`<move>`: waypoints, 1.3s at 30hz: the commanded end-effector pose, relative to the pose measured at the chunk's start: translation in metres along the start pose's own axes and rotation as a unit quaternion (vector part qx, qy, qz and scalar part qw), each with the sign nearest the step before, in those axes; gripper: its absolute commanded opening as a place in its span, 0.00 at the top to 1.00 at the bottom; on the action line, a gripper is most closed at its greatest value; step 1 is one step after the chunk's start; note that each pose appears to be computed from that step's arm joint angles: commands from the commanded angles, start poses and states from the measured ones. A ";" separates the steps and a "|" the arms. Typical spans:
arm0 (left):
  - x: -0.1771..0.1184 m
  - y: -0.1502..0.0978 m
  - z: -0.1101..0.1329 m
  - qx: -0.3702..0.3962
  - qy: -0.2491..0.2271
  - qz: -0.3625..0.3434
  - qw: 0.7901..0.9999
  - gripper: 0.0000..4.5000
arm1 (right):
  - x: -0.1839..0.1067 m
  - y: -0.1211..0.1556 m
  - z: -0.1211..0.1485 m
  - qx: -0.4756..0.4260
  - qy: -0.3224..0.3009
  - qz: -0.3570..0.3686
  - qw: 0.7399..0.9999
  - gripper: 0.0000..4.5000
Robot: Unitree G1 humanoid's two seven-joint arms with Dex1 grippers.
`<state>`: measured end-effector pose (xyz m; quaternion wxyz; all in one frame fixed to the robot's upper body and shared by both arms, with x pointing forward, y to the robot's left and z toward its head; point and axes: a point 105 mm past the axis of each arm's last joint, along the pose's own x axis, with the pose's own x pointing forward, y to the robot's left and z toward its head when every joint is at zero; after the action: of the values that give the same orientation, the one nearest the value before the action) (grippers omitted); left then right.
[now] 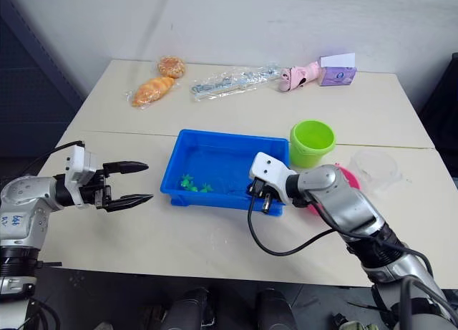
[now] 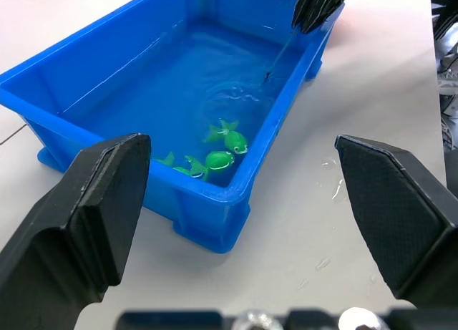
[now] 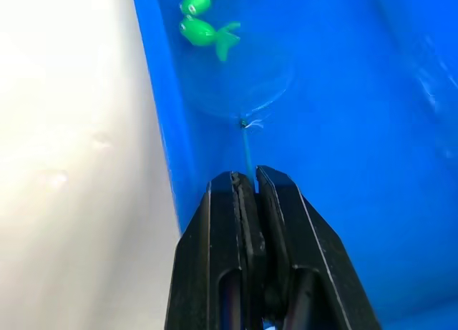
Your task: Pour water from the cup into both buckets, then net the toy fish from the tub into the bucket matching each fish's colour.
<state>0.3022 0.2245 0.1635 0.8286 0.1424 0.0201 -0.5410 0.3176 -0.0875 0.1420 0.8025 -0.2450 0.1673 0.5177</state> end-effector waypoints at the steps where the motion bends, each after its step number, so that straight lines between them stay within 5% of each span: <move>1: 0.001 0.003 0.010 0.028 0.001 -0.007 1.000 0.01 | -0.008 0.004 0.011 0.022 -0.036 0.010 0.999 1.00; 14: 0.007 0.006 0.012 0.035 -0.009 -0.012 0.999 0.01 | -0.020 -0.003 0.013 0.096 -0.101 -0.014 0.990 1.00; 24: 0.031 0.011 0.034 0.000 -0.082 -0.016 0.996 0.01 | -0.063 -0.005 0.021 0.071 -0.135 -0.067 0.986 1.00; 29: 0.058 0.012 0.056 -0.021 -0.142 -0.035 0.989 0.01 | -0.107 -0.014 0.022 0.064 -0.149 -0.147 0.976 1.00; 39: 0.095 0.005 0.071 -0.038 -0.188 -0.075 0.979 0.01 | -0.179 -0.050 -0.002 0.103 -0.136 -0.324 0.931 1.00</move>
<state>0.3368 0.1239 0.2061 0.7812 0.0081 -0.0883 -0.6180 0.2911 -0.2220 0.2327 0.9513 -0.1232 0.0345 0.2804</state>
